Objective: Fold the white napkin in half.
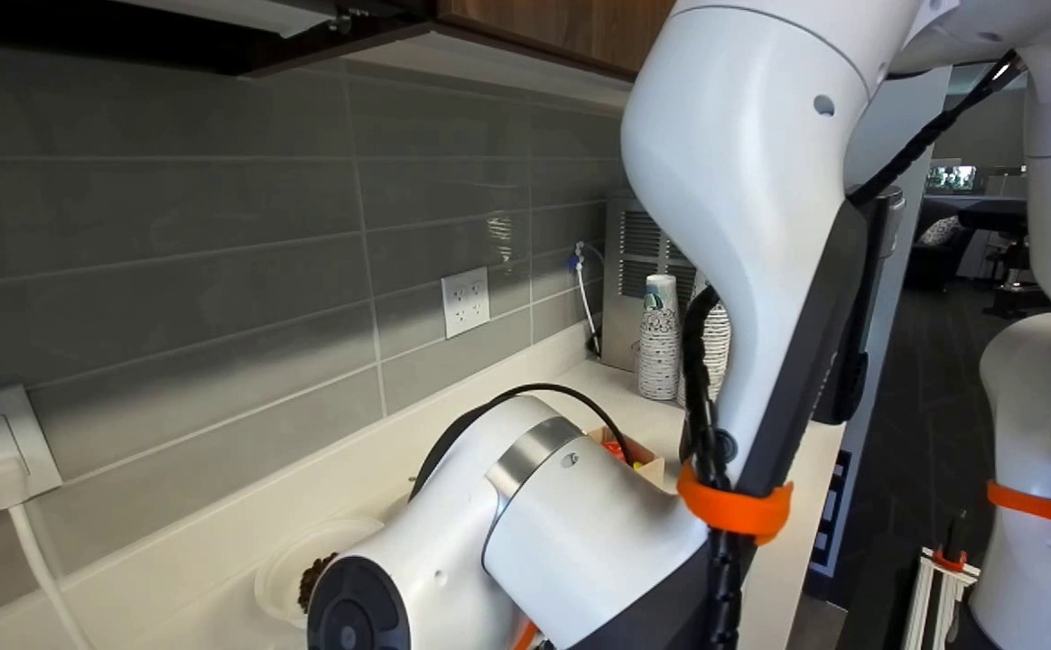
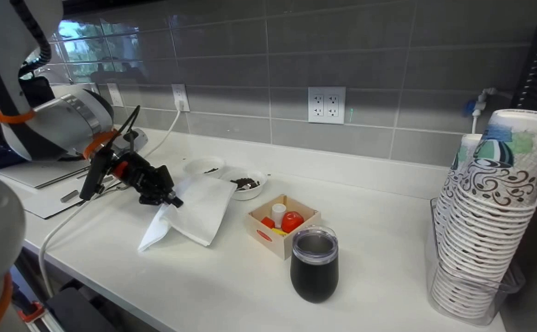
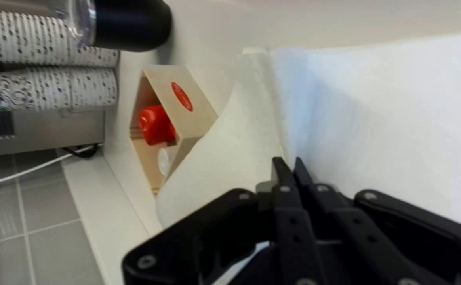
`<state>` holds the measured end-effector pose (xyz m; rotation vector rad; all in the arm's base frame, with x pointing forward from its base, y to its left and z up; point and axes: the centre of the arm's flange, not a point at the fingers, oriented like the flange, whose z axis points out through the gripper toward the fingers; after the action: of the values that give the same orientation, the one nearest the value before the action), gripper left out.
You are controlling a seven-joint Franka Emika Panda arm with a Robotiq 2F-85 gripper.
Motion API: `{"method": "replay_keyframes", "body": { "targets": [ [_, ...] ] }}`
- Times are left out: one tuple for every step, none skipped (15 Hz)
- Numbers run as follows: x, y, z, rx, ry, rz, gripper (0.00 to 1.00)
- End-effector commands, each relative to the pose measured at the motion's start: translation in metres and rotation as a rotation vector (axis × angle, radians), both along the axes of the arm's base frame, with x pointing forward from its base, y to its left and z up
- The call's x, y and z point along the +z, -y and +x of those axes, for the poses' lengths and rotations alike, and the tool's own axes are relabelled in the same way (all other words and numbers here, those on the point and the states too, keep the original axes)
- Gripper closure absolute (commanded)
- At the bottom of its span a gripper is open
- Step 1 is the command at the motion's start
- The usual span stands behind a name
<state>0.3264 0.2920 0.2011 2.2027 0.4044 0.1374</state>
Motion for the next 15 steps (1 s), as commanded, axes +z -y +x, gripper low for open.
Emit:
{"method": "replay_keyframes", "body": {
  "targets": [
    [0.039,-0.013,0.008,0.078,-0.057,0.179,0.99],
    [0.051,-0.016,0.009,0.107,-0.066,0.227,0.99],
    [0.062,-0.019,0.011,0.134,-0.075,0.276,0.99],
    [0.074,-0.022,0.012,0.162,-0.086,0.324,0.99],
    [0.085,-0.024,0.013,0.19,-0.095,0.374,0.99],
    [0.095,-0.026,0.014,0.216,-0.105,0.423,0.99],
    [0.105,-0.027,0.015,0.243,-0.114,0.475,0.99],
    [0.112,-0.027,0.016,0.27,-0.125,0.524,0.99],
    [0.118,-0.027,0.017,0.298,-0.135,0.574,0.99],
    [0.121,-0.026,0.017,0.326,-0.145,0.623,0.99],
    [0.121,-0.026,0.018,0.355,-0.154,0.671,0.99],
    [0.117,-0.025,0.017,0.383,-0.162,0.721,0.99],
    [0.113,-0.024,0.018,0.409,-0.169,0.771,0.99],
    [0.106,-0.021,0.018,0.434,-0.173,0.822,0.99],
    [0.101,-0.019,0.018,0.458,-0.178,0.871,0.99]
  ]
}}
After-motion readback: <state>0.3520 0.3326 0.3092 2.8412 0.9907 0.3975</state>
